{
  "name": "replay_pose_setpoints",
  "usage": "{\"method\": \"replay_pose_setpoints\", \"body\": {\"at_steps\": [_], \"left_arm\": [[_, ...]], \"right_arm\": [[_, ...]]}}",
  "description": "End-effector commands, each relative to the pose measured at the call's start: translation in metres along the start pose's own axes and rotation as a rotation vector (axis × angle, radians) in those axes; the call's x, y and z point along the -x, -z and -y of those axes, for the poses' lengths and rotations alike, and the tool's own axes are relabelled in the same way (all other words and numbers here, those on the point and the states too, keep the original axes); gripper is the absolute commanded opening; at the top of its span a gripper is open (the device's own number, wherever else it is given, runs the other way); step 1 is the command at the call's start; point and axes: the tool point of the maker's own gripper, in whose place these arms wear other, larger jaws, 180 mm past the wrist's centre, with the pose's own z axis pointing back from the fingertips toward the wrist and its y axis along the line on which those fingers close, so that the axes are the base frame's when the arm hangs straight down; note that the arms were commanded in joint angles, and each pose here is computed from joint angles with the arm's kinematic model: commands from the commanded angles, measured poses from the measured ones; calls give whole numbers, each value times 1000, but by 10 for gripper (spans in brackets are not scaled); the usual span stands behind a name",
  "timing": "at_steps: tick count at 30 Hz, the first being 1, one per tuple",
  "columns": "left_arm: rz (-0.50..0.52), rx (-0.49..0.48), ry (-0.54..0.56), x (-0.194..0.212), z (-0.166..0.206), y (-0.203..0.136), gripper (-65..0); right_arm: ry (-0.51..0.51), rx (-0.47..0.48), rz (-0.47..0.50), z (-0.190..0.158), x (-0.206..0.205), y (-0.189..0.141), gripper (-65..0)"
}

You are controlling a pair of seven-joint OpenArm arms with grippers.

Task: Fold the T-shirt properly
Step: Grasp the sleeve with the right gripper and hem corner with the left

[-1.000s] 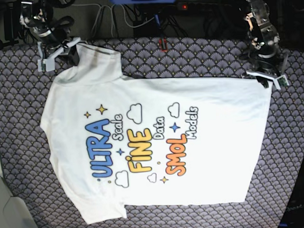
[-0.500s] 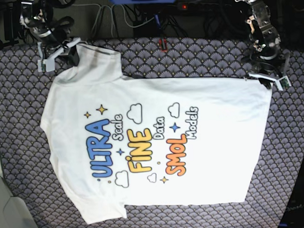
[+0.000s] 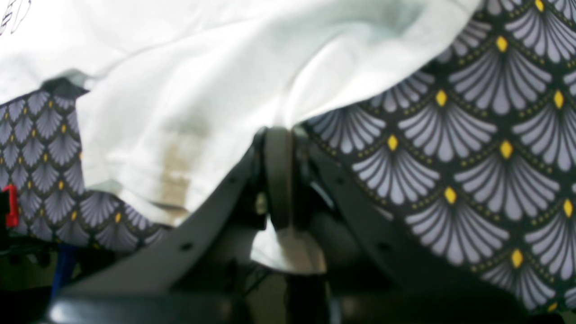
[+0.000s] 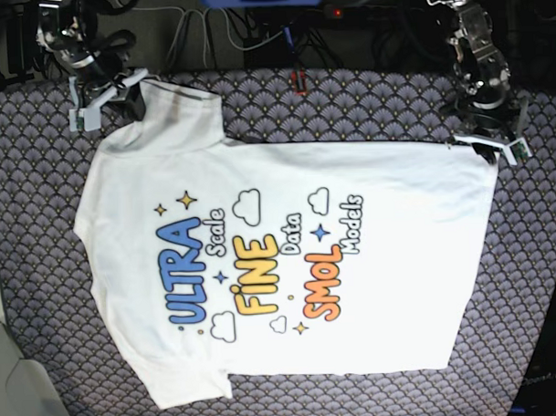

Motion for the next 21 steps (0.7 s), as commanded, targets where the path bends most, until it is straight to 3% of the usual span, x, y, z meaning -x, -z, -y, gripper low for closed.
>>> {"method": "replay_pose_setpoints", "body": {"at_steps": [1, 7, 13, 21], "left_arm": [[-54, 2, 6, 10, 0, 1, -415], [-65, 4, 2, 14, 2, 2, -439], [-90, 29, 19, 24, 11, 3, -650], [-51, 35, 19, 27, 13, 0, -645]], "right_arm": [[-30, 49, -141, 12, 32, -5, -650], [-29, 50, -142, 12, 32, -5, -650], [-28, 50, -147, 13, 34, -6, -650], [-28, 51, -148, 13, 35, -6, -650]]}}
